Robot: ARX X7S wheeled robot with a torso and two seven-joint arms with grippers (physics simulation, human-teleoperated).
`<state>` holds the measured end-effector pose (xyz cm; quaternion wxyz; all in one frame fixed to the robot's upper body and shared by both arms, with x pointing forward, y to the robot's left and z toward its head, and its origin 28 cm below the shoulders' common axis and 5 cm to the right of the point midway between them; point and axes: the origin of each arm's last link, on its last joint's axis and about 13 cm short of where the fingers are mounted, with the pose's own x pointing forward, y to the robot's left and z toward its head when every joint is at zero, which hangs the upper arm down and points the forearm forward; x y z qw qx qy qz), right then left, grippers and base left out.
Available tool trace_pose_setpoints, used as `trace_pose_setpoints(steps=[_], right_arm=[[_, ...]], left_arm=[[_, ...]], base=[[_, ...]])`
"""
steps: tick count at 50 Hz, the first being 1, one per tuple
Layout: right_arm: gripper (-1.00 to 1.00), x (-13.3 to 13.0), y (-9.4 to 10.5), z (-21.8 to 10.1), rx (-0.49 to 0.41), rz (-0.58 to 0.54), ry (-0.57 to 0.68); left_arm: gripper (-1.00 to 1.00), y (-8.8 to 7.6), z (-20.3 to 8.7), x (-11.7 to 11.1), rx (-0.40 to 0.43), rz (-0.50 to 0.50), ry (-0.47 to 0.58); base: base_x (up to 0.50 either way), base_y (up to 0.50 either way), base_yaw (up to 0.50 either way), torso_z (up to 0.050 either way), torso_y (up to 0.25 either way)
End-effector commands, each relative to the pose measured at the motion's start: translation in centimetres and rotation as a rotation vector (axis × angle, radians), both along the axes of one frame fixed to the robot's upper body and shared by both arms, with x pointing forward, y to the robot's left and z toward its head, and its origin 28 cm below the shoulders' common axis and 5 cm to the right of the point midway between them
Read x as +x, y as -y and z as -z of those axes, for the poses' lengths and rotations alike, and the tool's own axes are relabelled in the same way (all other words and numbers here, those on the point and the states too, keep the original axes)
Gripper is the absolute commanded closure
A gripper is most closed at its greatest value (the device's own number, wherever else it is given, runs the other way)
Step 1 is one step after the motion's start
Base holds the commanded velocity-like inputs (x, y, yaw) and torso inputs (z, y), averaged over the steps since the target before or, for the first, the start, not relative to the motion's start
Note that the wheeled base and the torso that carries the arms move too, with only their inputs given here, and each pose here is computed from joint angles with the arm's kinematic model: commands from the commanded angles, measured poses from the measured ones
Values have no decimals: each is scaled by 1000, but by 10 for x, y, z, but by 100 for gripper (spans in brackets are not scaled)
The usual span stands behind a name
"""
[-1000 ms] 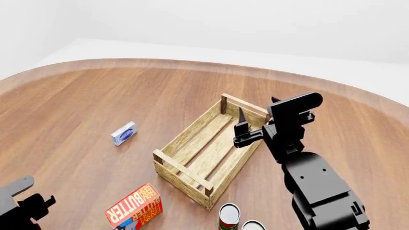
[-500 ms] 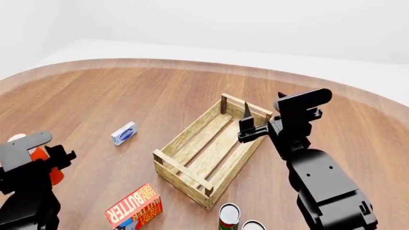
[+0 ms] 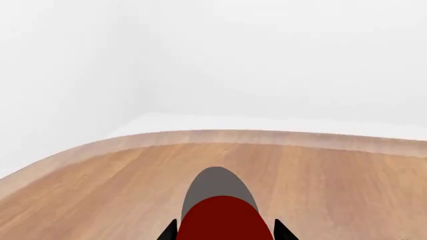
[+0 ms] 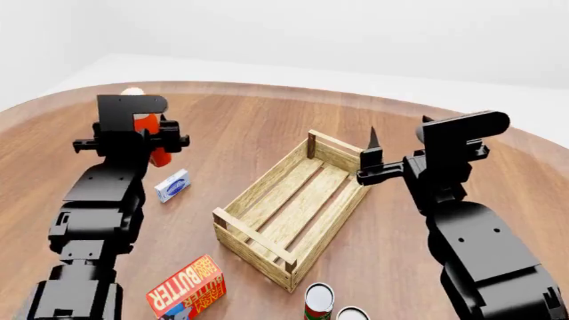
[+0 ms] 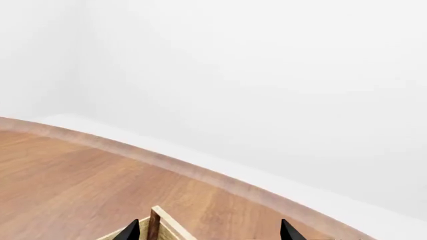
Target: Pick up the ketchup, and put it in the wooden tray.
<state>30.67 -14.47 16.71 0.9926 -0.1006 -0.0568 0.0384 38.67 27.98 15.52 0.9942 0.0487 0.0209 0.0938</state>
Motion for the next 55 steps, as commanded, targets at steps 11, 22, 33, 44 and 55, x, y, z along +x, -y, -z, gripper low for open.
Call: trace_pose_setpoints(steps=[11,22,33,44,55], right_arm=[[-100,-18,19,-9,1,99,13],[-100,-31,32,-9,12,157,20],[-100,-54,45,-6,25,222,19],[-100,-62,51,-6,27,269,11],[-100,-64,58,-13,33,294,11]], left_arm=[[100,81,-37,44,15,320,10],[100,110,-39,45,-26,390,-3],[100,129,-29,39,-28,441,-40],[100,141,-27,34,-68,472,-97],[100,151,-31,31,-53,494,-99]], base=[[0,0,0,0,0],[0,0,0,0,1],[0,0,0,0,0],[0,0,0,0,1],[0,0,0,0,0]])
